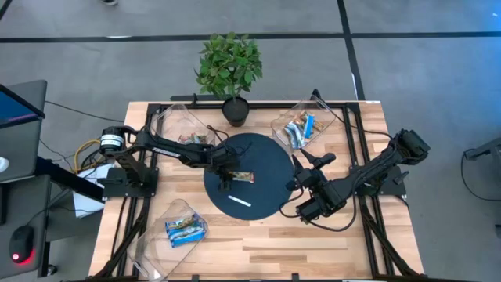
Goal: Pick and place Granola Bars by type
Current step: Put the red granola bar into the top left bin
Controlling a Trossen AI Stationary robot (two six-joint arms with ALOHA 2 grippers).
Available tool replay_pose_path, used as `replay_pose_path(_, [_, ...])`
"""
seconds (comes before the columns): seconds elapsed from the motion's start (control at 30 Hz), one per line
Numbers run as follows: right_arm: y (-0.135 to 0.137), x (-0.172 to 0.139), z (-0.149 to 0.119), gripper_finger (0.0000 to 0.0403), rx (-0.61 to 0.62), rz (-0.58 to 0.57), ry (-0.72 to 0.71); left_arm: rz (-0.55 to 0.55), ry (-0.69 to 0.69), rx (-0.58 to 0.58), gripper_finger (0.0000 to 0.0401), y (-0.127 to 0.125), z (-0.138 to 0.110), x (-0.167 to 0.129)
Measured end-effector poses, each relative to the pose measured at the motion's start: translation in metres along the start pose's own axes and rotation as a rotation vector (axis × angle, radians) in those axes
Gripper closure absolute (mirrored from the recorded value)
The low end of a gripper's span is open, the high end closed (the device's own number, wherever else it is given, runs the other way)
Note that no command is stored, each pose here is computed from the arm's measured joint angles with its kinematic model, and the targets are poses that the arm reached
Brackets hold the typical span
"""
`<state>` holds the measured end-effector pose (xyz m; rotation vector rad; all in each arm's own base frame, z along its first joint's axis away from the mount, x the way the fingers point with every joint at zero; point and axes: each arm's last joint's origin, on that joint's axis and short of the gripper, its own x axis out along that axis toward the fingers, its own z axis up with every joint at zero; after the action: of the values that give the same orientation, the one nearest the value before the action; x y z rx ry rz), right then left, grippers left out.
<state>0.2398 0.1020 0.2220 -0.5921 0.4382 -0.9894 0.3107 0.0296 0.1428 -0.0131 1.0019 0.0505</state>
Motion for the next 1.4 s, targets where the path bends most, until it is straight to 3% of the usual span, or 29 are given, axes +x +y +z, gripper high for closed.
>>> replay_pose_path(0.6, [-0.002,0.014,-0.001,0.0244,0.005,-0.023,0.057,-0.003,0.005,0.048,0.0393,0.0,0.0,0.0])
replay_pose_path(0.87, [-0.001,0.013,-0.001,0.0244,0.005,-0.021,0.055,-0.002,-0.005,0.084,0.0399,-0.002,0.002,-0.001])
replay_pose_path(1.1, [-0.001,0.013,-0.001,0.0244,0.005,-0.021,0.054,0.0,-0.048,0.148,0.0399,-0.01,0.023,-0.011])
replay_pose_path(1.4, [-0.001,0.013,-0.001,0.0244,0.005,-0.02,0.055,0.167,0.086,0.248,0.0399,-0.019,0.054,-0.04])
